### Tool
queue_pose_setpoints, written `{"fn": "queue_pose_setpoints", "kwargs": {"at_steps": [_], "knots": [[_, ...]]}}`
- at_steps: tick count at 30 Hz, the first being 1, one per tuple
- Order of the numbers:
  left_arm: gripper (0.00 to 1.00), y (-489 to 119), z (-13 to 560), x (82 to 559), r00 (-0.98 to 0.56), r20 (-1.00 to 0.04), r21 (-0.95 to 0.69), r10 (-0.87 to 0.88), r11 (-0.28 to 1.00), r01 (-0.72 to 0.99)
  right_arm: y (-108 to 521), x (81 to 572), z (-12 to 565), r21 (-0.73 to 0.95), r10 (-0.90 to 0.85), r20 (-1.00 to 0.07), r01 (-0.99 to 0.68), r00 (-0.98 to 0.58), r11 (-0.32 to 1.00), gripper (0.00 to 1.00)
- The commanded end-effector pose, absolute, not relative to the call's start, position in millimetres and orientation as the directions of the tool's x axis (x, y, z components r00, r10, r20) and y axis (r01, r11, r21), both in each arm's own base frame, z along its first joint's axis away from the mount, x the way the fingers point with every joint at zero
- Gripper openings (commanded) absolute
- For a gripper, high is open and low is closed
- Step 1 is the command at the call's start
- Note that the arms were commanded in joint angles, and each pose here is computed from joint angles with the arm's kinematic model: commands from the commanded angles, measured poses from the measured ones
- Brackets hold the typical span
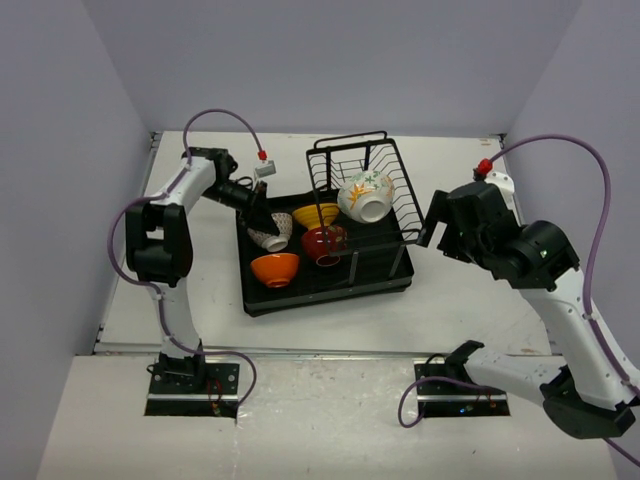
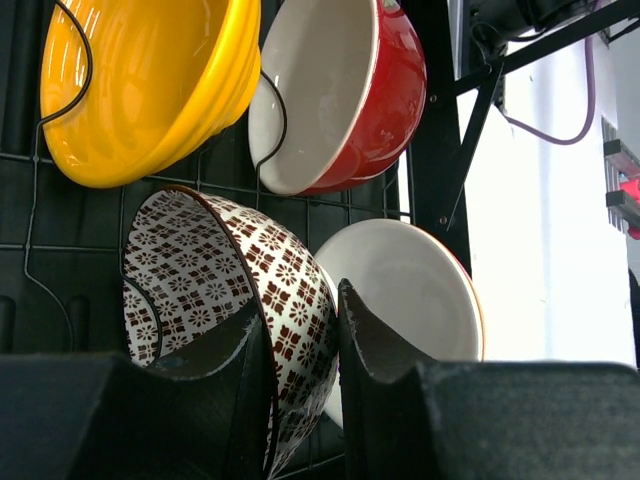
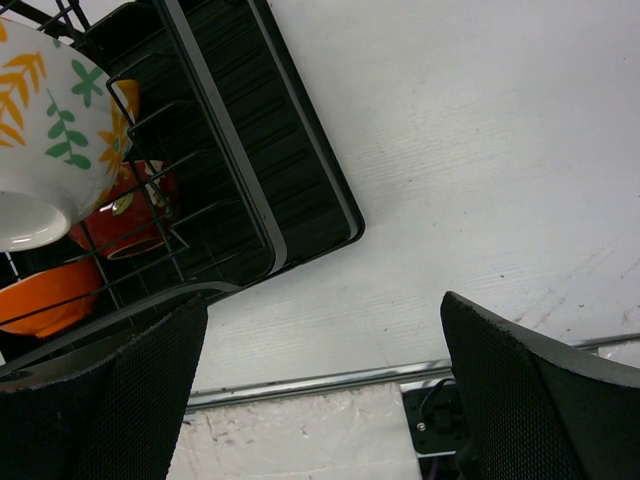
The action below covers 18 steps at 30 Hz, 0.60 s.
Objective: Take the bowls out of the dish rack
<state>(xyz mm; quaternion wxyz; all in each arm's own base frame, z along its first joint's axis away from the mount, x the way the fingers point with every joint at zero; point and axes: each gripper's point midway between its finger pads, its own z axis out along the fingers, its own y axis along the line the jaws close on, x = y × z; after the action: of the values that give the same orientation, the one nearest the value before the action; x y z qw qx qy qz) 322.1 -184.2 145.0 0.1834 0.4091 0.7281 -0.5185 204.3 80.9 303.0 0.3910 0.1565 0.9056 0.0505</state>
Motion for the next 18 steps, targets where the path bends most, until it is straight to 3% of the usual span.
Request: {"fn": "queue_pose_setpoints", "kwargs": {"at_steps": [1, 9, 18], "knots": [[0.00, -190, 159, 334, -0.560, -0.746, -0.567, 0.360, 0.097, 0.818, 79, 202, 313, 0.229, 0.334, -0.702, 0.245, -0.629, 0.942, 0.99], [0.00, -193, 218, 368, -0.530, -0.816, -0.528, 0.229, 0.078, 0.846, 85, 208, 312, 0.230, 0.329, -0.699, 0.236, -0.635, 0.944, 0.99], [0.00, -182, 240, 394, -0.529, -0.834, -0.521, 0.158, 0.091, 0.849, 83, 209, 313, 0.209, 0.312, -0.706, 0.235, -0.635, 0.949, 0.99]]}}
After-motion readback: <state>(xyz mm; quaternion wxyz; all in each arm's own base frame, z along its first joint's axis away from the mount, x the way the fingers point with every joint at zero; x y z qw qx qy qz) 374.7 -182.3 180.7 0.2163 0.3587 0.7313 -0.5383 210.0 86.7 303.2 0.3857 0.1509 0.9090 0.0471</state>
